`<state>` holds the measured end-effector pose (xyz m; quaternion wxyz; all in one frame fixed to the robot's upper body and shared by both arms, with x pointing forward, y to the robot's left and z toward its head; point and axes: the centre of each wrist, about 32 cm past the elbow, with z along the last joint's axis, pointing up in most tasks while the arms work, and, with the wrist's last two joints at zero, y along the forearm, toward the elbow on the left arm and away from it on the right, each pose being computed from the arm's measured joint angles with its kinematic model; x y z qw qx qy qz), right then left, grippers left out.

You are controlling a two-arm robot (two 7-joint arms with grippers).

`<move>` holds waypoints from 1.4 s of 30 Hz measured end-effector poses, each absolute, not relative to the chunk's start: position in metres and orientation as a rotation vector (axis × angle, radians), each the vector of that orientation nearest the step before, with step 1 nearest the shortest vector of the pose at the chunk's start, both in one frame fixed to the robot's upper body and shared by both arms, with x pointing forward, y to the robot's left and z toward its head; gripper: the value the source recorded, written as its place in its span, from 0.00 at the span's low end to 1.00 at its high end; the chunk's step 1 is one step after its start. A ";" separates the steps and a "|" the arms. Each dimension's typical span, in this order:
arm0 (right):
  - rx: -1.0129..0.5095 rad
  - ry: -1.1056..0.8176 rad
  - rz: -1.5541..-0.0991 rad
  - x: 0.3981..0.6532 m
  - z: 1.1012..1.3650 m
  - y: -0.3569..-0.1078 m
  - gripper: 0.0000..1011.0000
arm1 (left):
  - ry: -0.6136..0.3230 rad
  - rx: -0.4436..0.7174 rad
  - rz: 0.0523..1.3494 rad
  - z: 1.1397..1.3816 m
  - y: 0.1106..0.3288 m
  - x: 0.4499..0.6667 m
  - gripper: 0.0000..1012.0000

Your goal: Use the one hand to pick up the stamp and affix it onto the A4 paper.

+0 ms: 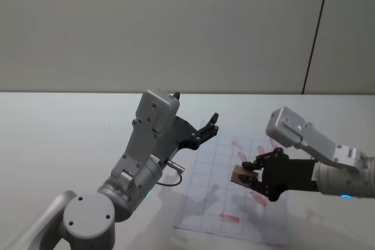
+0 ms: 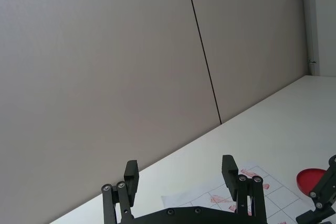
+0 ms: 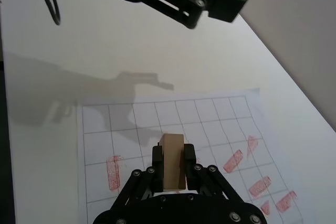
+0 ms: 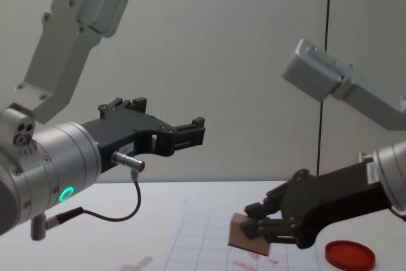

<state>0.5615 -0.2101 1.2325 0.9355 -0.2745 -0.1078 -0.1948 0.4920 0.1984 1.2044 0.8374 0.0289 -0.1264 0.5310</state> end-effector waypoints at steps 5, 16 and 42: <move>-0.573 -0.185 -0.459 0.555 1.232 -0.215 0.22 | -0.268 0.061 1.124 1.204 0.198 0.492 0.99; -0.598 -0.124 -0.615 0.539 1.232 -0.226 0.22 | -0.268 0.061 1.124 1.204 0.198 0.492 0.99; -0.662 -0.100 -0.891 0.517 1.239 -0.245 0.22 | -0.268 0.061 1.124 1.204 0.198 0.492 0.99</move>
